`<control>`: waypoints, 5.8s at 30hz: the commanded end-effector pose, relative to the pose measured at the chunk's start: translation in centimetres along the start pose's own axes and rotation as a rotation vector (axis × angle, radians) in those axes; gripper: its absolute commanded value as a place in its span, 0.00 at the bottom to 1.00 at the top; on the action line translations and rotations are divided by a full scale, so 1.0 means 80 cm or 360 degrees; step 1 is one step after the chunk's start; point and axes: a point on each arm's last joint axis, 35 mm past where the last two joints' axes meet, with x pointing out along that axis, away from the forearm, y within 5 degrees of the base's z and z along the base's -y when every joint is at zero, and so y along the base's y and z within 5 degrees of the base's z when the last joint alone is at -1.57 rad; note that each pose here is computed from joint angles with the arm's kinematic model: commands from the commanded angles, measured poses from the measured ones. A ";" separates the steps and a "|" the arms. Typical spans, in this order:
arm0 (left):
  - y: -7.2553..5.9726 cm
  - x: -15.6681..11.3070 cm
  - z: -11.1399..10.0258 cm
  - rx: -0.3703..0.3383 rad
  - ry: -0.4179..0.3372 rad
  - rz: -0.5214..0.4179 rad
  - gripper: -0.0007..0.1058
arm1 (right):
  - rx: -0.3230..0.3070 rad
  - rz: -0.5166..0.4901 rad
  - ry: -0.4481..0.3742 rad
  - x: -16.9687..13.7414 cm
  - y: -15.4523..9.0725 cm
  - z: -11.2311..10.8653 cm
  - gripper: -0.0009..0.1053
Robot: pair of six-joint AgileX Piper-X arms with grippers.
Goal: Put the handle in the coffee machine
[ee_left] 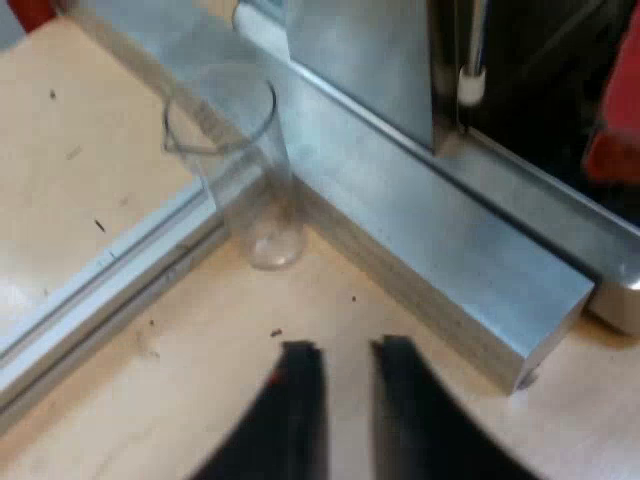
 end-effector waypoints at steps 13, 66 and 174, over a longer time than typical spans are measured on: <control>-0.023 0.010 0.069 0.0235 -0.0086 -0.0170 0.01 | 0.0195 -0.0059 -0.0168 0.001 -0.013 0.037 0.37; -0.090 0.102 0.056 0.0117 0.0498 -0.0724 0.01 | 0.0193 -0.0073 -0.0201 0.000 -0.015 0.042 0.37; -0.291 0.136 0.097 -0.0172 0.0624 -0.0751 0.01 | -0.0119 0.0929 0.0264 -0.229 -0.211 0.129 0.32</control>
